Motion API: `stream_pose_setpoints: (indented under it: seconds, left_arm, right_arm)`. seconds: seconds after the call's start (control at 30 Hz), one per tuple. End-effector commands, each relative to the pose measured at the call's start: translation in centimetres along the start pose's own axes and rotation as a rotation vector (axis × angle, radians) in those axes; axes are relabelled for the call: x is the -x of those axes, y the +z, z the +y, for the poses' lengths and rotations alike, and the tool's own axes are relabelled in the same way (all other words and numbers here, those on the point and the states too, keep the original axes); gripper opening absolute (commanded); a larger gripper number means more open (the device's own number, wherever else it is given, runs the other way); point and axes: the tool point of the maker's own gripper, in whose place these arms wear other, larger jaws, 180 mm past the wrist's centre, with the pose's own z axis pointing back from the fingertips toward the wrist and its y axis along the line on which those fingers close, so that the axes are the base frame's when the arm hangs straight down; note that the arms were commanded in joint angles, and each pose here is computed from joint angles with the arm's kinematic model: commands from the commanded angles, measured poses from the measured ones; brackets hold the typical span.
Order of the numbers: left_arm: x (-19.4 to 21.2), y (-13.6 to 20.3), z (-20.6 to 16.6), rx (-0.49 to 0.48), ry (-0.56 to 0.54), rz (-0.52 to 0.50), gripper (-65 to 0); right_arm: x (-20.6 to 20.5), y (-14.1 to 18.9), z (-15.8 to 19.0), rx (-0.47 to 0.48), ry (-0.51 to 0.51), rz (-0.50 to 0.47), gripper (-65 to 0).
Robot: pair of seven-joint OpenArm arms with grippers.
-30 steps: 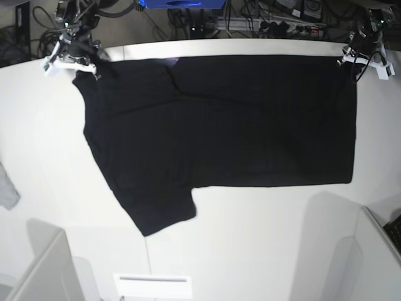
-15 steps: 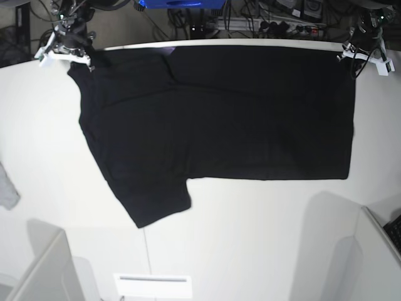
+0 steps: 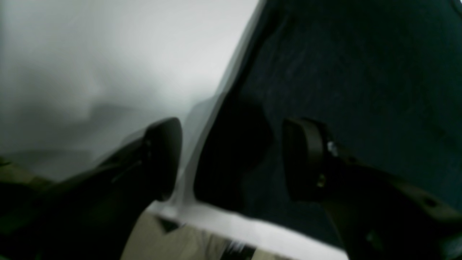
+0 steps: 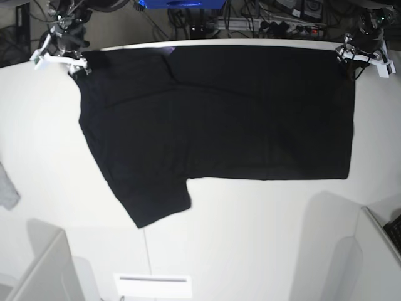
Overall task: Fold the T-shirt properly
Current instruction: 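Drag the shirt back toward the robot with both grippers, then release, then reach both grippers to the shirt's hem corners and grasp them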
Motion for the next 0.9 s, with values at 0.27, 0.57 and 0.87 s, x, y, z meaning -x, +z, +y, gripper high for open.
stream_pose_setpoints:
  seconds: [0.27, 0.57, 0.87]
  left_arm:
    - [-9.5, 4.4, 1.4, -0.072, -0.046, -0.271, -22.4]
    - [-15.4, 3.3, -0.4, -0.021, -0.09, -0.373, -22.5]
    - [-18.1, -0.5, -0.3, 0.006, -0.055, -0.352, -22.7]
  right_arm:
    - [-6.7, -0.2, 4.2, -0.11, 0.069, -0.167, -30.2]
    - [-10.9, -3.9, 13.5, -0.293, 0.162, -0.14, -30.2]
    - [-12.3, -9.2, 20.0, -0.343, 0.203, -0.081, -30.2]
